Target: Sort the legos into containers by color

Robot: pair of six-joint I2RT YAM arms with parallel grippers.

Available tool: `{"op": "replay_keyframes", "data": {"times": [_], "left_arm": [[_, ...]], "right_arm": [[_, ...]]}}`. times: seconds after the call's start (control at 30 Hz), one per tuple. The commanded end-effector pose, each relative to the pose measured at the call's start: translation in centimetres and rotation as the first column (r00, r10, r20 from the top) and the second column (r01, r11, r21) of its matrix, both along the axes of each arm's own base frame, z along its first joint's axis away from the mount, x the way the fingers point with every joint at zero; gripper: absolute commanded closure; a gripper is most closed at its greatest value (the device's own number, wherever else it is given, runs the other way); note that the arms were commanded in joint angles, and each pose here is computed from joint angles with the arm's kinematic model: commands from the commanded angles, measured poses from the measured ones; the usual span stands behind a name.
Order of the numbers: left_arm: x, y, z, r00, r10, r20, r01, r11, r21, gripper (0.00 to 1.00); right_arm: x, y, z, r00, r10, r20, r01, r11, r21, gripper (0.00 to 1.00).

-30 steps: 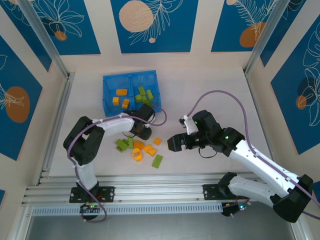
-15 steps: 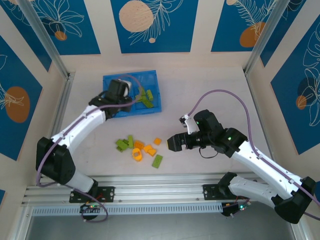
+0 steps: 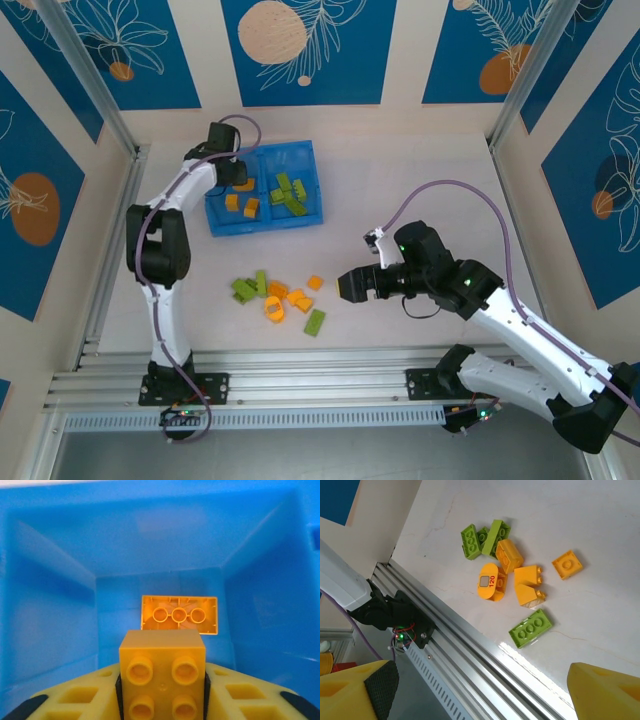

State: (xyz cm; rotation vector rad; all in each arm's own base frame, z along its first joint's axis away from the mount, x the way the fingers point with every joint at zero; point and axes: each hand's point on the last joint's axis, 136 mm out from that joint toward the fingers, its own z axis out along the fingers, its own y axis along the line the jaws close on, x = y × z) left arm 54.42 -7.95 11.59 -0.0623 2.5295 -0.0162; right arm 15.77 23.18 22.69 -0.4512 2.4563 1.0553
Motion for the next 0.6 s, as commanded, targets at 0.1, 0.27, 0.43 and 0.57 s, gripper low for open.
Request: {"op": "replay_keyframes", "data": {"times": [0.1,0.27,0.43,0.57], "left_arm": [[-1.3,-1.1,3.9,0.999,-0.017,0.037,0.020,0.995,-0.099,0.47],[-4.5,-1.7,8.4,0.993,-0.029,0.111,0.047,0.986,-0.160,0.46],[-12.5,-4.7,14.2,0.959,-0.114,0.258,0.176,0.958,-0.229,0.48],[-21.2,-9.1,16.9,0.871,-0.332,0.362,0.413,0.894,-0.175,0.48]], "right_arm": [[-0.1,0.1,0.5,1.000,-0.008,0.001,0.008,1.000,0.016,0.11],[0.2,0.6,0.5,1.000,-0.001,-0.003,0.001,1.000,0.016,0.11],[1.5,0.9,-0.8,0.998,-0.055,-0.018,0.054,0.998,-0.035,0.11],[2.7,1.9,-2.8,0.996,-0.087,-0.037,0.082,0.991,-0.104,0.11]]}}
